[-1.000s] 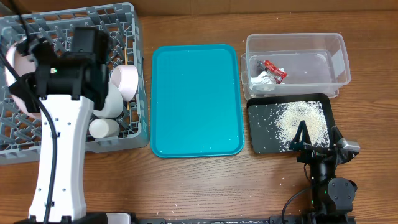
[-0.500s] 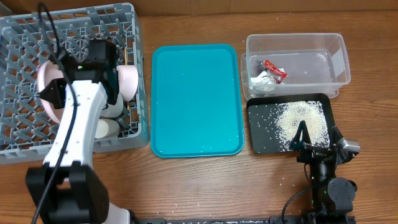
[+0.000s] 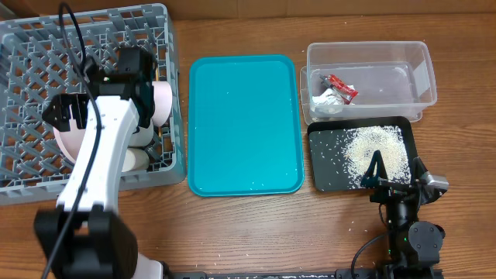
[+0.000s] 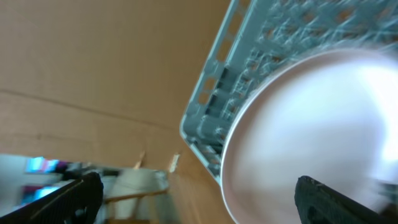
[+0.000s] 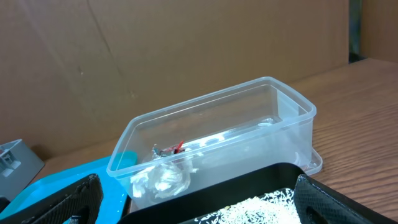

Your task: Sort waste into correct bins and load items into the dishwasher

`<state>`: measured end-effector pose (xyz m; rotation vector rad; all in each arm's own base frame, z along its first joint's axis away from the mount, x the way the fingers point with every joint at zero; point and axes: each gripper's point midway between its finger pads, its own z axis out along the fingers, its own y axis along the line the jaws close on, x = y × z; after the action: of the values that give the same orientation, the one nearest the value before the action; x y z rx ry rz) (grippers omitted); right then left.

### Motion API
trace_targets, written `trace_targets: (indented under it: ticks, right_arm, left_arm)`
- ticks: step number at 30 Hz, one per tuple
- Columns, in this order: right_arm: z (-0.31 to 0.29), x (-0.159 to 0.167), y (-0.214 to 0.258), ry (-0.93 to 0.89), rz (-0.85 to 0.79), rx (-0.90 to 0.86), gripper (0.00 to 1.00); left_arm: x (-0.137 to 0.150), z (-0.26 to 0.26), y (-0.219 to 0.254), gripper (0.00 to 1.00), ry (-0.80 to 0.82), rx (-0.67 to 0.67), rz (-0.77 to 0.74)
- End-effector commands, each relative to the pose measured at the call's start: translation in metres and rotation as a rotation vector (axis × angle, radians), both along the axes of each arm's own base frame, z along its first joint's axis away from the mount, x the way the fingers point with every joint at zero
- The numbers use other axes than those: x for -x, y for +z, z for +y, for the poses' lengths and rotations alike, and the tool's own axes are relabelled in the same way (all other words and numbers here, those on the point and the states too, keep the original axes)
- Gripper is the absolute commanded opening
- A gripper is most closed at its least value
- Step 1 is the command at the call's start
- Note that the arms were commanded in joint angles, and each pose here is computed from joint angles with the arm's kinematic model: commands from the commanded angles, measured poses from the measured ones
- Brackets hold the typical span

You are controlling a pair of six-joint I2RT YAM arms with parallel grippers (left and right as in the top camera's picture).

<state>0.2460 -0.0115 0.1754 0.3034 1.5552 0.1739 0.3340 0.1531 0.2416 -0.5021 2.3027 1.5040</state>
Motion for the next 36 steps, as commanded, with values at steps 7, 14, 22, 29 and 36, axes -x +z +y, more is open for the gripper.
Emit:
trace_targets:
  ticks: [7,14,22,29,36]
  right_arm:
    - [-0.001,0.0,-0.002,-0.003,-0.004,-0.001,1.0]
    - [-0.001,0.0,-0.002,-0.003,-0.004,-0.001,1.0]
    - [-0.001,0.0,-0.002,-0.003,-0.004,-0.001,1.0]
    - [-0.001,0.0,-0.002,-0.003,-0.004,-0.001,1.0]
    - [-0.001,0.0,-0.002,-0.003,-0.004,-0.001,1.0]
  left_arm:
    - [0.042,-0.125,0.103,1.0,-0.488,0.624,-0.269]
    - [0.105,-0.228,0.118,1.0,-0.846,1.118,-0.237]
    - [0.137,-0.234,0.115,1.0,-0.868,1.2,-0.176]
    - [0.123,-0.198,0.136,1.0,-0.852,0.974,-0.326]
    - [0.12,-0.191,0.191,1.0,-1.105,0.802,-0.67]
